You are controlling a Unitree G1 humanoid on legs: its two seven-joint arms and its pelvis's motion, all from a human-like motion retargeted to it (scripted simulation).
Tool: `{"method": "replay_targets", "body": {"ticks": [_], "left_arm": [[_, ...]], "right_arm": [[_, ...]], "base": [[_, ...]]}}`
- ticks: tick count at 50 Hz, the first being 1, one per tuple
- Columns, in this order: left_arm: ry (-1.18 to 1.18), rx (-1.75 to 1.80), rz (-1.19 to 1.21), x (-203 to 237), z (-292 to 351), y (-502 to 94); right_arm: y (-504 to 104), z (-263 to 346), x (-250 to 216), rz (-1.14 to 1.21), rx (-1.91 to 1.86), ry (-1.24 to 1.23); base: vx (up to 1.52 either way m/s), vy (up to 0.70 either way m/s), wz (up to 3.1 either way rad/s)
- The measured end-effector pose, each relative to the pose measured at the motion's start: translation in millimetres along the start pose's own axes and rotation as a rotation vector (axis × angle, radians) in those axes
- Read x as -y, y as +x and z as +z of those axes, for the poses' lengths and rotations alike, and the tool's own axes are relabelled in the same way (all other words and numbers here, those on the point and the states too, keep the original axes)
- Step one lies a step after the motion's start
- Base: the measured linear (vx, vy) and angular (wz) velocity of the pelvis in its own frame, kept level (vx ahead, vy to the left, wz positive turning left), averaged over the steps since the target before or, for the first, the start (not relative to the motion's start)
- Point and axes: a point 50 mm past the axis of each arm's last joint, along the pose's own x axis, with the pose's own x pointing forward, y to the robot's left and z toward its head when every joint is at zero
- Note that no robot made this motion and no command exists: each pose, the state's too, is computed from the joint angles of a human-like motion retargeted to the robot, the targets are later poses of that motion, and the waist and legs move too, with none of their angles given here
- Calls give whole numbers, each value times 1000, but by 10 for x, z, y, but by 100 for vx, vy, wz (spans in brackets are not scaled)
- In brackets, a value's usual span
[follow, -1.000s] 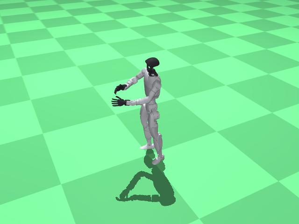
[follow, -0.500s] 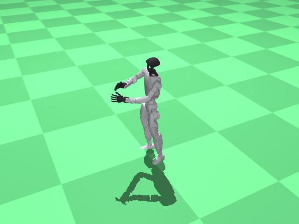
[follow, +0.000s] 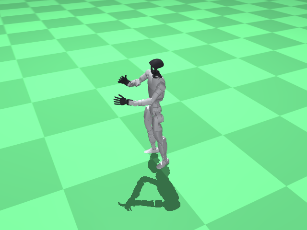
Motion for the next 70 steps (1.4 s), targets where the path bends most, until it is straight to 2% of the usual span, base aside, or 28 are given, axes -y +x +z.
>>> {"method": "replay_targets", "body": {"ticks": [3,5,11,15,19,23,27,30,33,40,45,48,53,55,58,65,70], "left_arm": [[19,8,-14,33,12,-8],[16,17,-19,42,14,-25],[-10,-20,-58,74,-66,-72],[-37,-26,-70,105,-53,-52],[-64,12,-63,117,48,-9],[-64,61,-52,126,172,37],[-48,92,-36,134,237,47],[-21,101,-35,126,229,34],[-20,86,-34,101,167,1],[-42,17,-70,118,20,-43],[-65,36,-70,139,69,-25],[-69,64,-62,152,132,-5],[-68,74,-38,161,173,2],[-52,70,-41,156,160,-7],[-45,64,-46,125,125,-34],[-68,-5,-70,109,-31,-79],[-114,-1,-56,104,-11,-64]], "right_arm": [[-254,-450,2,16,-217,-52],[-246,-421,12,-15,-199,-14],[335,621,-6,-5,269,37],[484,1313,-52,-44,574,84],[385,1530,-47,-102,693,187],[182,1031,-102,-51,467,238],[-149,-8,-191,80,-20,104],[-344,-401,-158,78,-189,33],[-177,-110,-101,-1,-40,100],[245,1218,-107,-28,565,193],[178,1558,-96,-60,742,224],[107,1227,-113,-56,587,243],[-125,-98,-138,-15,-54,137],[-232,-389,-90,-44,-190,96],[-93,-121,-60,-76,-54,153],[284,1316,-179,16,589,256],[208,1721,-192,3,793,347]], "base": [[0,0,0],[0,0,0],[0,0,0],[0,0,0],[0,0,0],[0,0,0],[0,0,0],[0,0,0],[0,0,0],[0,0,0],[0,0,0],[0,0,0],[0,0,0],[0,0,0],[0,0,0],[0,0,0],[0,0,0]]}}
